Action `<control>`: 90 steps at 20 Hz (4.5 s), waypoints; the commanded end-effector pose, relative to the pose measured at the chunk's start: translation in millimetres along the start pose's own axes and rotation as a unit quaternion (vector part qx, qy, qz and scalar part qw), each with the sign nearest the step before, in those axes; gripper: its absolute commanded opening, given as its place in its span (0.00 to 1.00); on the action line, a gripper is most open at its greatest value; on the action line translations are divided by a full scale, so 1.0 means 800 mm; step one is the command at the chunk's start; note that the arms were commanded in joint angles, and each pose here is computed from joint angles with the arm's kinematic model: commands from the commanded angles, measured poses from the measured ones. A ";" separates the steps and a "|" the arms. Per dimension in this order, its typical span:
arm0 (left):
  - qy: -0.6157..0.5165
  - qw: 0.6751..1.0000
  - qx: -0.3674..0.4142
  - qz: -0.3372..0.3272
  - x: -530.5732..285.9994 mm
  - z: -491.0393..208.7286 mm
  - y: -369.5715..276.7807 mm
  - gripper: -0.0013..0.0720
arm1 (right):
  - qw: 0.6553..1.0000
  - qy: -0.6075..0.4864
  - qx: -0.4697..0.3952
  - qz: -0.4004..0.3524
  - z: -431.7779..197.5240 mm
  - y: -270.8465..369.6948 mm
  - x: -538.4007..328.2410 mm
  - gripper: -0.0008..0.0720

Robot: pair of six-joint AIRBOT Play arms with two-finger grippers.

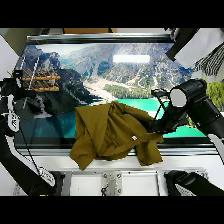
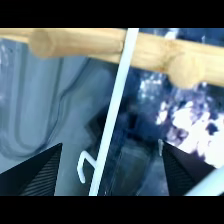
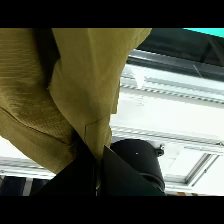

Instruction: Fold the clothes and pants, and hang the long-sleeved shirts on hangers.

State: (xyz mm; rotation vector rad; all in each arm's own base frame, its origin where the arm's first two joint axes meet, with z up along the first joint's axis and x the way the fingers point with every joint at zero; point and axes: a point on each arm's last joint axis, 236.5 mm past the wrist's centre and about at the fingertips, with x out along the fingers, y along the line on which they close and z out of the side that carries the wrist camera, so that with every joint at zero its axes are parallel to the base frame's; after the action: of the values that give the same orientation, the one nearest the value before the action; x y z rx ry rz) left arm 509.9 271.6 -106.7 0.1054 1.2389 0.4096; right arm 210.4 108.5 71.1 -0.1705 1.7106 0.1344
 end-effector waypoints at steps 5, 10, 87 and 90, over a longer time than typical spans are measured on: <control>-0.009 1.000 0.002 0.000 0.000 0.006 -0.003 0.51 | 1.000 0.000 0.000 0.000 0.000 0.000 0.000 0.03; -0.008 1.000 0.003 0.000 -0.001 0.006 -0.004 0.03 | 1.000 0.000 0.000 0.000 0.000 0.000 0.000 0.03; -0.090 0.604 0.639 -0.468 -0.437 -0.344 -0.403 0.03 | 0.979 -0.170 -0.101 -0.043 0.078 -0.003 -0.120 0.03; -0.082 0.603 0.644 -0.464 -0.435 -0.347 -0.398 0.03 | 0.977 -0.183 -0.065 -0.086 0.086 -0.030 -0.126 0.03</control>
State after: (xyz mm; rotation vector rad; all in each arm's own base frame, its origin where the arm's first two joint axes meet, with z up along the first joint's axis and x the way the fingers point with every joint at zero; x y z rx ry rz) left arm 238.1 -189.0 19.4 0.6618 0.9899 -1.4681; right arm 282.0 110.6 154.7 -0.3517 1.3716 0.2098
